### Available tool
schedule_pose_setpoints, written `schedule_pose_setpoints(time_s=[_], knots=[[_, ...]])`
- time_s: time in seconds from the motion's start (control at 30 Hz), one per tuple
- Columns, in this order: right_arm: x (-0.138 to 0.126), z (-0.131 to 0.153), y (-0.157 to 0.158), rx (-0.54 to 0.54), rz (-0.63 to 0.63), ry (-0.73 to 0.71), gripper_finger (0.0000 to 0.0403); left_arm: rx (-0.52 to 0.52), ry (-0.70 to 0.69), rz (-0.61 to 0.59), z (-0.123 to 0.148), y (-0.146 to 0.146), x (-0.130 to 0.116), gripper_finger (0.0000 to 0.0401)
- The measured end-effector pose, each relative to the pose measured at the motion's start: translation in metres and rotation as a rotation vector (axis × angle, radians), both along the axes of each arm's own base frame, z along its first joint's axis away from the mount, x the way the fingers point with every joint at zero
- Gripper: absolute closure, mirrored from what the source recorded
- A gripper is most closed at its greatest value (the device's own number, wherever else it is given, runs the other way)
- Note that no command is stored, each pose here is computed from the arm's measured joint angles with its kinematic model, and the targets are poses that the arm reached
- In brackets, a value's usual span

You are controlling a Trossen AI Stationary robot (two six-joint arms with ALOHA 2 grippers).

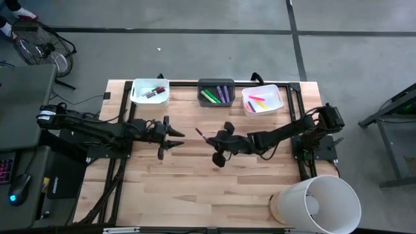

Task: Pick & Place Markers
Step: Put the pink highlighter pen into the left white bin

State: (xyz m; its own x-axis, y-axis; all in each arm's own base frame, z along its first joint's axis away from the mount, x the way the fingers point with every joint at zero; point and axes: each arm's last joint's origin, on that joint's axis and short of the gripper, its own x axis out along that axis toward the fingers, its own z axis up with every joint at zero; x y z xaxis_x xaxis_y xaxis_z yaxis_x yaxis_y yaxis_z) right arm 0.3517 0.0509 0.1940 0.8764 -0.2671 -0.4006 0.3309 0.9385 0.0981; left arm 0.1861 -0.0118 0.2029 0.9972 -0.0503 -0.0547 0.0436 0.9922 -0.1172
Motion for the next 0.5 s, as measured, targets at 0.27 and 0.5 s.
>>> schedule_pose_setpoints(time_s=[0.27,0.5], knots=[[0.009,0.018,-0.011,-0.106,0.065,-0.156,0.0377,-0.003,-0.122,0.102,0.014,0.003,0.001,0.0254],[0.012,0.026,-0.021,-0.114,0.108,-0.233,0.0376,0.055,-0.181,0.137,0.035,0.003,0.01,0.0254]])
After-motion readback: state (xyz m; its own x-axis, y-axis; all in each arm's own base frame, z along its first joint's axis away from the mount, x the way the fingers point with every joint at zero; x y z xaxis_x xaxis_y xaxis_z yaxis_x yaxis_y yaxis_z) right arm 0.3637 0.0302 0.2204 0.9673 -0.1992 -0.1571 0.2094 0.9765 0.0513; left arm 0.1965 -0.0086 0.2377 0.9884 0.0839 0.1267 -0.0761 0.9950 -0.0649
